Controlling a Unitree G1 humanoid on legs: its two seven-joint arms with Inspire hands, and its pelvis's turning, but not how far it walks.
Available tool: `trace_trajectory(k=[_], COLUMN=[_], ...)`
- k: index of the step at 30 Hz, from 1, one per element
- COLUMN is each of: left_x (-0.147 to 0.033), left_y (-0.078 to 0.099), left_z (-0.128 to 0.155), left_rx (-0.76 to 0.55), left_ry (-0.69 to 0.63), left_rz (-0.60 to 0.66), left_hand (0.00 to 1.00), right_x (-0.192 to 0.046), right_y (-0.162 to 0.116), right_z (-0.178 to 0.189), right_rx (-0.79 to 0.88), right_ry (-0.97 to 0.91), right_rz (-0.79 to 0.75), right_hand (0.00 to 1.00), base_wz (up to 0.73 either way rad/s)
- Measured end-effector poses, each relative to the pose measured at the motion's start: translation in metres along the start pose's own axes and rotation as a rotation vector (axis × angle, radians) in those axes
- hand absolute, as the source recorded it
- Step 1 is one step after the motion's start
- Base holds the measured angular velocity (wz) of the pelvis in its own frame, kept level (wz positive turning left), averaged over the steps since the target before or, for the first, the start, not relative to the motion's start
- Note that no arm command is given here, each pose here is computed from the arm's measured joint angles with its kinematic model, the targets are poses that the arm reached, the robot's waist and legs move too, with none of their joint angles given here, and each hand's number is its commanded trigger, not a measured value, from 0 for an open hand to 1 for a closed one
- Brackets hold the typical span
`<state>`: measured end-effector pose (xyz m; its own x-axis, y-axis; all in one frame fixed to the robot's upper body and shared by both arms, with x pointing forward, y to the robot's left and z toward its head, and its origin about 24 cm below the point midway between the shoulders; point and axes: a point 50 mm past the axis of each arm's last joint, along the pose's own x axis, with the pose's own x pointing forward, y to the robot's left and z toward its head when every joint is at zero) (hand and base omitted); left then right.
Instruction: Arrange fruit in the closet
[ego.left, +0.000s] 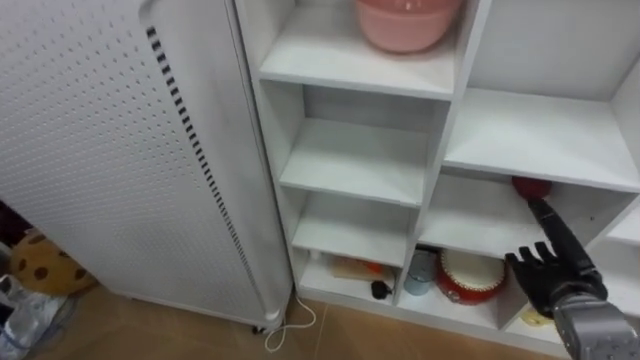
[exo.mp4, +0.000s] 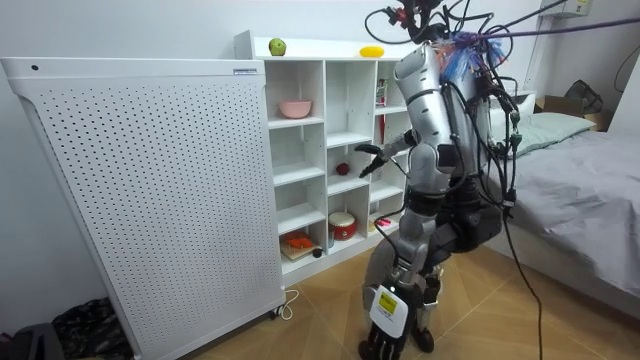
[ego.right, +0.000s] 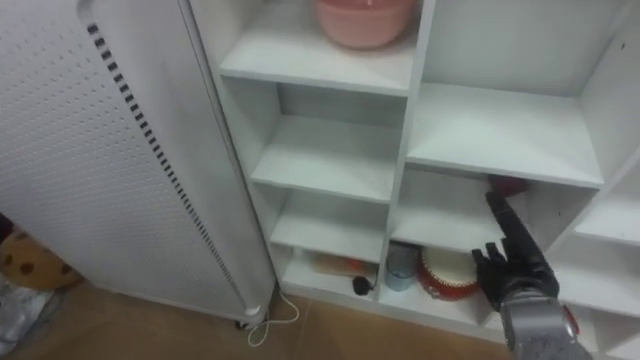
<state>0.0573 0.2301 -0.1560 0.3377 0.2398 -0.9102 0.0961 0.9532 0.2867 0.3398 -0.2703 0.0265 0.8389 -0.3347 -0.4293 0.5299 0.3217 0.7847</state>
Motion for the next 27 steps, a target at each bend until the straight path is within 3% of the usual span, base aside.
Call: trace_trajectory(k=[2,8,13,16,17,22,27], left_x=[0.001,0.006,0.008,0.008,0.008,0.006,0.004], left_y=[0.001,0.007,0.012,0.012,0.013,0.013,0.010], left_z=[-0.002,0.007,0.011,0.010,0.009,0.007,0.000], left_rx=[0.009,0.013,-0.026,-0.044,-0.064,-0.140,-0.126], left_ry=[0.015,0.012,0.002,-0.012,-0.022,-0.051,-0.058], left_rz=[-0.013,-0.003,0.024,0.035,0.044,0.103,0.110], left_hand=[0.00,0.00,0.00,0.00,0.00,0.00,0.00], right_x=[-0.005,-0.031,-0.073,-0.098,-0.117,-0.152,-0.171], right_y=[-0.042,-0.132,-0.199,-0.227,-0.248,-0.283,-0.297], right_z=[-0.015,-0.032,-0.063,-0.073,-0.075,-0.069,-0.068], right_rx=[-0.115,-0.498,-0.944,-1.109,-1.182,-1.268,-1.239], right_ry=[0.060,0.197,0.452,0.571,0.646,0.730,0.723], right_rz=[-0.068,-0.229,-0.267,-0.279,-0.301,-0.370,-0.435], right_hand=[0.00,0.00,0.00,0.00,0.00,0.00,0.00], base_wz=[-0.07,-0.03,0.01,-0.02,0.00,-0.05,-0.10])
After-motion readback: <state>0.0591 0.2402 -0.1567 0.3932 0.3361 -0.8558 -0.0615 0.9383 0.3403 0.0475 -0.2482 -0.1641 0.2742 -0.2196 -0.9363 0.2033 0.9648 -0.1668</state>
